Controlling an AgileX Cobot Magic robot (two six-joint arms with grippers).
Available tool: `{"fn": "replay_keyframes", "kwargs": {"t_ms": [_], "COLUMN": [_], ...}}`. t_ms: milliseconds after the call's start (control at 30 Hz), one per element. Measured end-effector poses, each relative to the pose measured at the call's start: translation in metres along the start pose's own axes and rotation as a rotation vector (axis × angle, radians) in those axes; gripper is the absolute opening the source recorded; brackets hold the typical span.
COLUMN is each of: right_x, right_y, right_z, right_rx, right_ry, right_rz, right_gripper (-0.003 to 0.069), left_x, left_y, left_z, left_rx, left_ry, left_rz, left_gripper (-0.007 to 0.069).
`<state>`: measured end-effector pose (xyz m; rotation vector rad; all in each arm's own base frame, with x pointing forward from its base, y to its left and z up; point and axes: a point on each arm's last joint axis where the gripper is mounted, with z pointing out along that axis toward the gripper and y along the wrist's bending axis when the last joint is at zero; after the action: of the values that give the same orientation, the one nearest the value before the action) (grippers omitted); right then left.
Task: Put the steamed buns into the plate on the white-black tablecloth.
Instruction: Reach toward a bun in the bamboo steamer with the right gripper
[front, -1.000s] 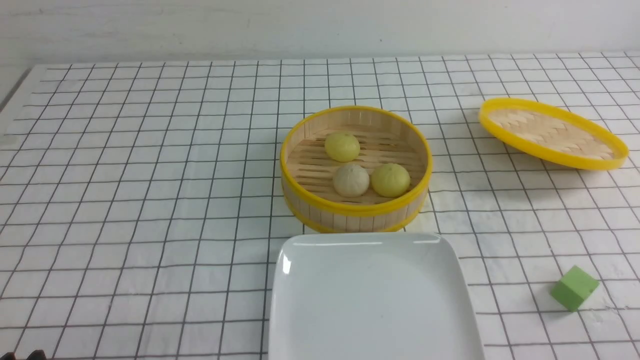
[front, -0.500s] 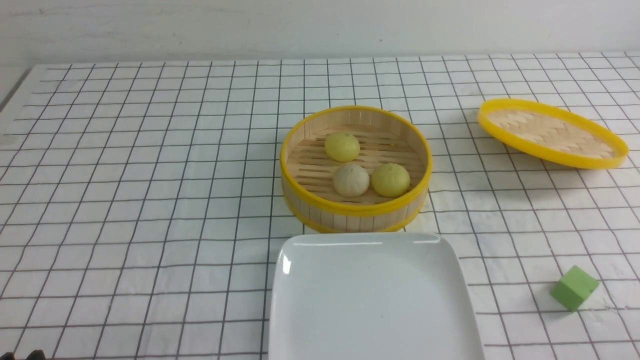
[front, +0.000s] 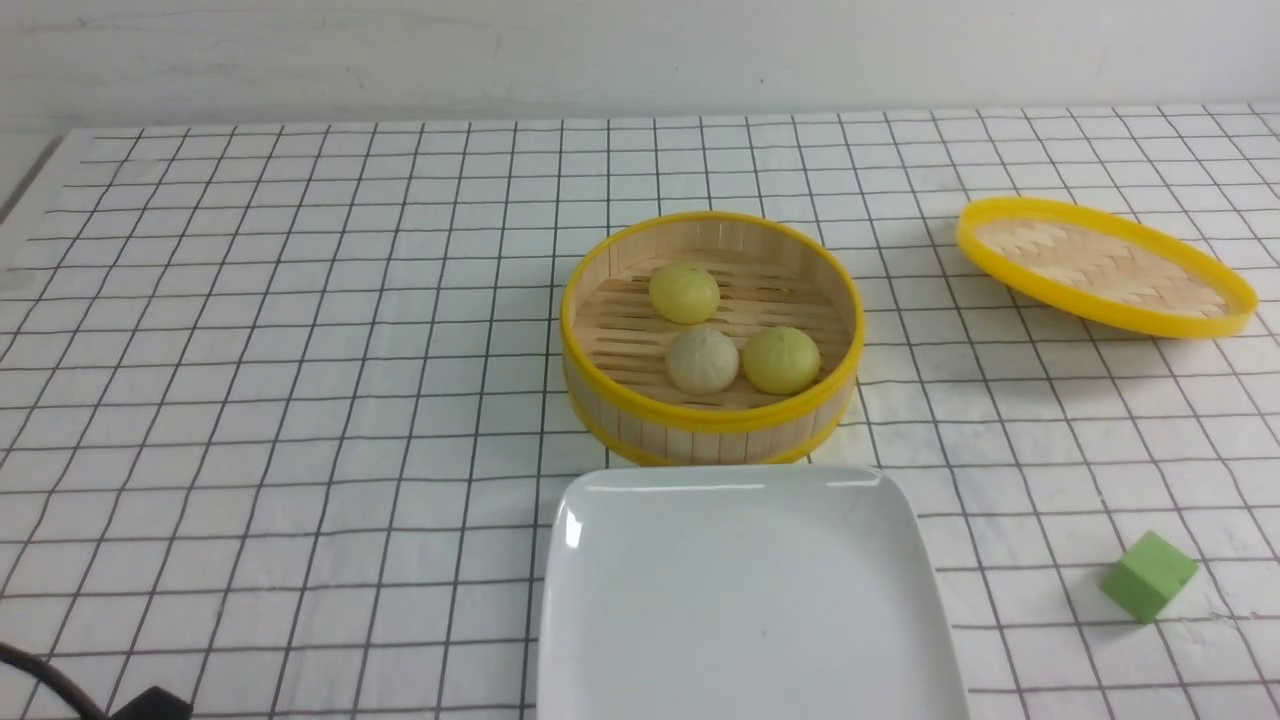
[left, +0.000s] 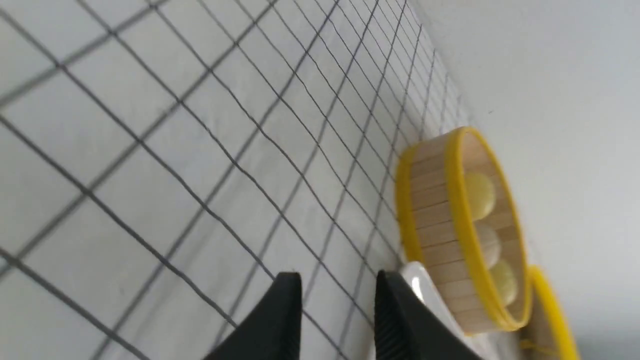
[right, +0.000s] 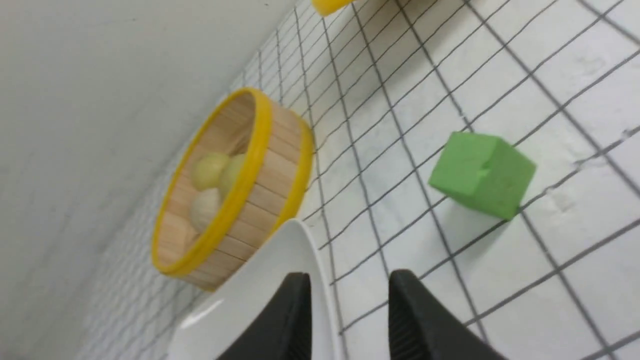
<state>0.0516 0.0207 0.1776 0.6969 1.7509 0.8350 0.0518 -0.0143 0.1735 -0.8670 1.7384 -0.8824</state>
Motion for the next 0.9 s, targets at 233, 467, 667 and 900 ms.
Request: {"fn": "replay_keyframes", "kwargs": {"t_ms": [233, 467, 667, 900], "right_x": [-0.003, -0.029, -0.061, -0.071], "right_y": [0.003, 0.04, 0.066, 0.085], "right_z": [0.0, -0.017, -0.003, 0.06], "right_rx": [-0.03, -0.081, 0.23, 0.249], "right_ry": [-0.036, -0.121, 0.156, 0.596], "right_rz": [0.052, -0.171, -0.468, -0.431], "right_gripper": [0.024, 0.0083, -0.0006, 0.0001], "left_x": [-0.002, -0.016, -0.037, -0.047], "left_y": [-0.004, -0.032, -0.08, -0.102], "left_z": [0.0, -0.012, -0.023, 0.017], "left_rx": [0.044, 0.136, -0.018, -0.337], "left_ry": [-0.026, -0.081, 0.051, 0.485], "left_rz": [-0.106, -0.021, 0.246, 0.429], "left_gripper": [0.0237, 0.0114, 0.0002, 0.0002]}}
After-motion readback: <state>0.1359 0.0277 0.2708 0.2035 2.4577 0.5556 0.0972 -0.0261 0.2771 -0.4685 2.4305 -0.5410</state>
